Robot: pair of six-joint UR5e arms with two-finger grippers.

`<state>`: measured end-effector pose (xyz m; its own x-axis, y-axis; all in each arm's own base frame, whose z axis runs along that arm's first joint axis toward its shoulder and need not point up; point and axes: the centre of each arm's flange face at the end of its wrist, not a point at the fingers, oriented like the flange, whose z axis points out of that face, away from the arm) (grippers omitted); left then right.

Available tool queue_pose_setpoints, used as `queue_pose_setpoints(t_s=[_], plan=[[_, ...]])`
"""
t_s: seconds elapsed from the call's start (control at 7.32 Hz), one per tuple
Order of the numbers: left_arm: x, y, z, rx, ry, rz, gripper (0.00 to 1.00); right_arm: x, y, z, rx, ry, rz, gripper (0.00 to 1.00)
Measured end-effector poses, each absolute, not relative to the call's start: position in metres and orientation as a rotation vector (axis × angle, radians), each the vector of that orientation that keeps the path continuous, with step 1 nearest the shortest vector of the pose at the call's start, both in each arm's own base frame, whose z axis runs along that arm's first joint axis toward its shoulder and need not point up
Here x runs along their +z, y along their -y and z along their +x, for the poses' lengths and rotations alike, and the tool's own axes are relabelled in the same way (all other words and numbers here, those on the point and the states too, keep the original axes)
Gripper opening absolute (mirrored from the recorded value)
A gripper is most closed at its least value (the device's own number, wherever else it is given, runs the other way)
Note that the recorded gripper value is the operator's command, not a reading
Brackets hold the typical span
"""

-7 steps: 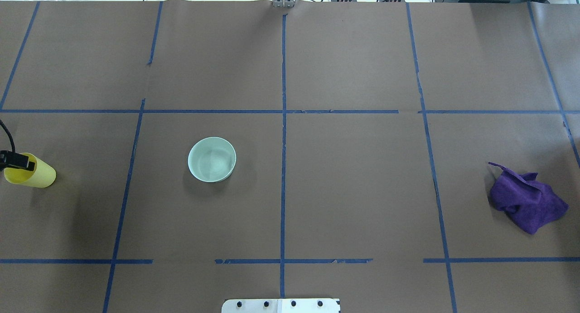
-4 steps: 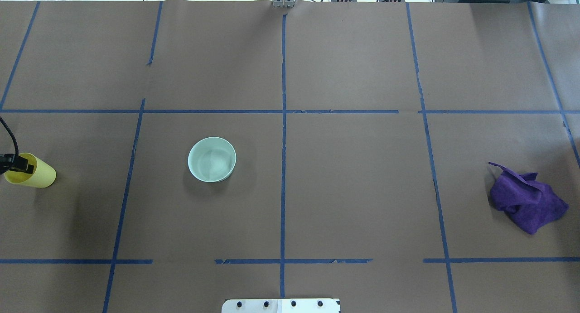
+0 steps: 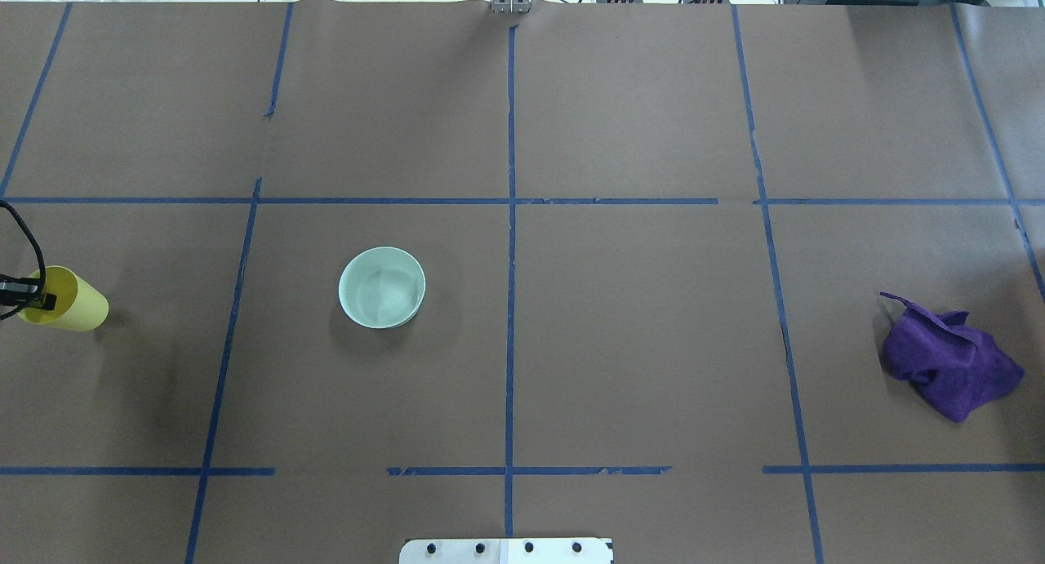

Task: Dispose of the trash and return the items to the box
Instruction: 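Grasp the yellow cup with the left gripper and lift it, then carry the yellow cup away with left gripper while right reaches for cloth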

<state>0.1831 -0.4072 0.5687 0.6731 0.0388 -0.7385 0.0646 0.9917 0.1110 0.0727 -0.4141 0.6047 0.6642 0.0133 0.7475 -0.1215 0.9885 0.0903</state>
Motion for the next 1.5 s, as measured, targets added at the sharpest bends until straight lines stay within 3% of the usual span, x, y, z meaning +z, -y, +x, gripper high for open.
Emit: queue_pose_setpoints(t_s=[0.41, 0.96, 1.5], plan=[[0.497, 0.416, 0.148, -0.091, -0.799, 0.131, 0.0, 0.594, 0.417, 0.069, 0.073, 0.875, 0.144, 1.0], [0.472, 0.489, 0.037, 0.061, -0.64, 0.232, 0.0, 0.556, 0.423, 0.009, 0.144, 0.98, 0.102, 1.0], [0.493, 0.506, -0.074, 0.136, -0.552, 0.29, 0.0, 0.559, 0.403, -0.093, 0.025, 0.908, 0.123, 1.0]])
